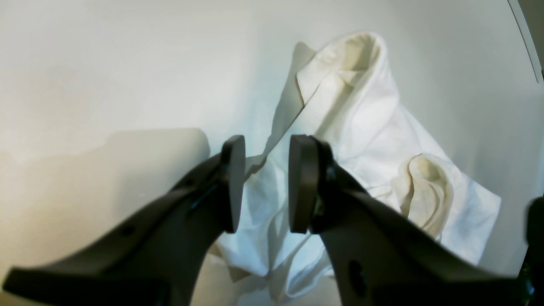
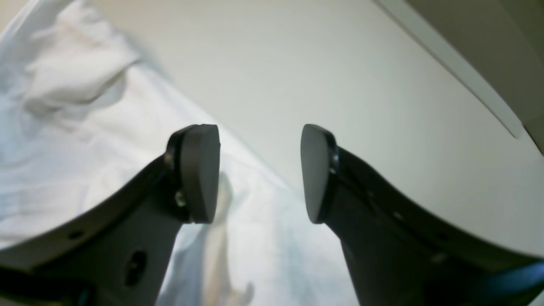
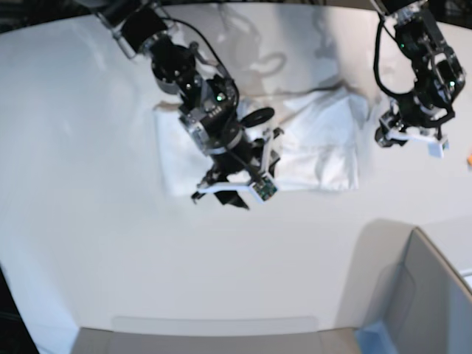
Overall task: Layout the t-shirt on the table in an organized manner, then fold the t-shirt properly
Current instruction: 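Move the left gripper to the folded bundle's end and grasp it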
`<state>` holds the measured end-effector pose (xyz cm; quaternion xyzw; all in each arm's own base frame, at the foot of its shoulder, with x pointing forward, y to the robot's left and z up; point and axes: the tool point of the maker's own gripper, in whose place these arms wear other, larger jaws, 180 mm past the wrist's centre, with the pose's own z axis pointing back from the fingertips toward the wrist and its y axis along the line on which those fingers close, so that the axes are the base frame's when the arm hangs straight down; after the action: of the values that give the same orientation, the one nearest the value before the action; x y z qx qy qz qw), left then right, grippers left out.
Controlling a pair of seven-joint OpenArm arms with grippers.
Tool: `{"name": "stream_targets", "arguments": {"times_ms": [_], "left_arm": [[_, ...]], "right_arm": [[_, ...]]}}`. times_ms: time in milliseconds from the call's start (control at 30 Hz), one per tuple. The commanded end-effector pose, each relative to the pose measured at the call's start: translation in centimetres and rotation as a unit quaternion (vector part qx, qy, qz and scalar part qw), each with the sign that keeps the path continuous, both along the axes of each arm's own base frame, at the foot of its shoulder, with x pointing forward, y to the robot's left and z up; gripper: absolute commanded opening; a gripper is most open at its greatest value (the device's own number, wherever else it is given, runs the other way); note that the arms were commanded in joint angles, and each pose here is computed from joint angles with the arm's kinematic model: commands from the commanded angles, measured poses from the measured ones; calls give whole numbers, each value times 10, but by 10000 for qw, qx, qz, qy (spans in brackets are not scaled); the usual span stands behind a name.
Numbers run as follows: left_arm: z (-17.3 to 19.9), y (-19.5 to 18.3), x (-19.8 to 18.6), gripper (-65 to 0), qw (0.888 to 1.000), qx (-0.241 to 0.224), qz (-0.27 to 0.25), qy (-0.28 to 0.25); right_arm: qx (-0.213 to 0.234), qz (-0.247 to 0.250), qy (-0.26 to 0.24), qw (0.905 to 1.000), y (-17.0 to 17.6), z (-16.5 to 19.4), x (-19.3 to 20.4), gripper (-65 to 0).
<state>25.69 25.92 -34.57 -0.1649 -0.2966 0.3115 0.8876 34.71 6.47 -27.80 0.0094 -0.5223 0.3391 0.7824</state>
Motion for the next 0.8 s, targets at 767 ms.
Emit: {"name": "stream_targets", "arguments": {"times_ms": [767], "left_arm": [[38, -239, 20, -459, 9298, -908, -3473, -817]], "right_arm": [[-373, -1977, 1332, 9705, -152, -106, -22, -342]]}}
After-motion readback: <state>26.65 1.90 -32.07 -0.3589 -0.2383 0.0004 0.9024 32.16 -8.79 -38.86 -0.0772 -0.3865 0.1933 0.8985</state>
